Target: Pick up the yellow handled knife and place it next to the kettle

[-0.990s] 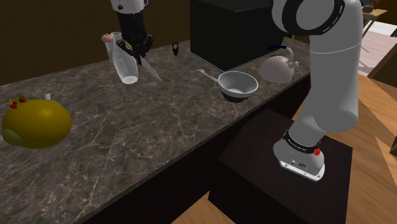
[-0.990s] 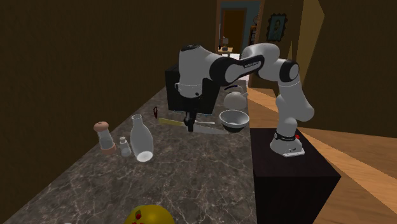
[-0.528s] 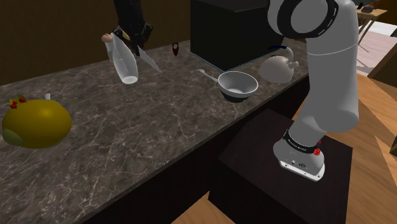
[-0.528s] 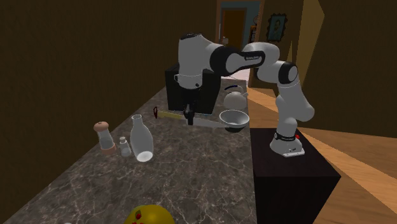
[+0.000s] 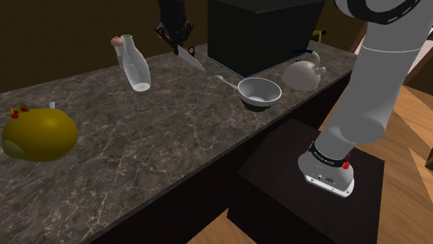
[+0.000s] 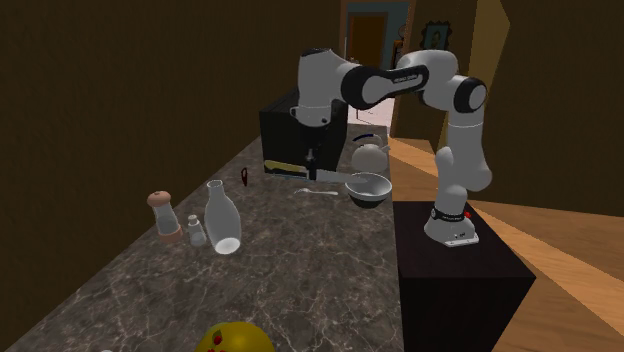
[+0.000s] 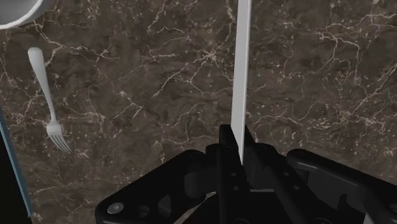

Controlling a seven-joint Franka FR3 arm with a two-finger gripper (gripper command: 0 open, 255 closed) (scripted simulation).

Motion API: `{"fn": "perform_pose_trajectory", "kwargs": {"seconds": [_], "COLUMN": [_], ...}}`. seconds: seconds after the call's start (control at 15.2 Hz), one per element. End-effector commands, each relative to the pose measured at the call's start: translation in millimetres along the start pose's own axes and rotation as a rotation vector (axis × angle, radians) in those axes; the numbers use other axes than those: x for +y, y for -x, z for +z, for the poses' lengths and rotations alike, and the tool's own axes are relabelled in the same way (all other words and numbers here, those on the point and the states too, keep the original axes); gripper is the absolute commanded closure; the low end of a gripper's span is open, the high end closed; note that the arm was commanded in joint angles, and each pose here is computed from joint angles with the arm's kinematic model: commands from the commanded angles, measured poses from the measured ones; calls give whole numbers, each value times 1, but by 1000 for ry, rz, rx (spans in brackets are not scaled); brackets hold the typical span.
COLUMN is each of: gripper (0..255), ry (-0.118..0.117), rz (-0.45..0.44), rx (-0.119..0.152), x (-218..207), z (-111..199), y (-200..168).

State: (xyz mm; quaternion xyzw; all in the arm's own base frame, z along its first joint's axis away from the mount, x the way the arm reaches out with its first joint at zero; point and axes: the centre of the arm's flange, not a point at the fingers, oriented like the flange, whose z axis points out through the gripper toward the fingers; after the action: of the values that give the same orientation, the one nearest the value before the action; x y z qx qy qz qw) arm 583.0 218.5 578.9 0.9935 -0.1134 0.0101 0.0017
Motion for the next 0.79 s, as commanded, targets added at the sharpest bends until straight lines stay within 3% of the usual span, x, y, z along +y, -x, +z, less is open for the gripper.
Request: {"fn": "perform_pose_trajectory", "kwargs": {"seconds": [0.0,0.73], "gripper": [255,255], "ry": [-1,-1], "rz": [-1,-1], "rx": [0,0], "x": [27,170], "z": [2,1], "y": [5,32]}}
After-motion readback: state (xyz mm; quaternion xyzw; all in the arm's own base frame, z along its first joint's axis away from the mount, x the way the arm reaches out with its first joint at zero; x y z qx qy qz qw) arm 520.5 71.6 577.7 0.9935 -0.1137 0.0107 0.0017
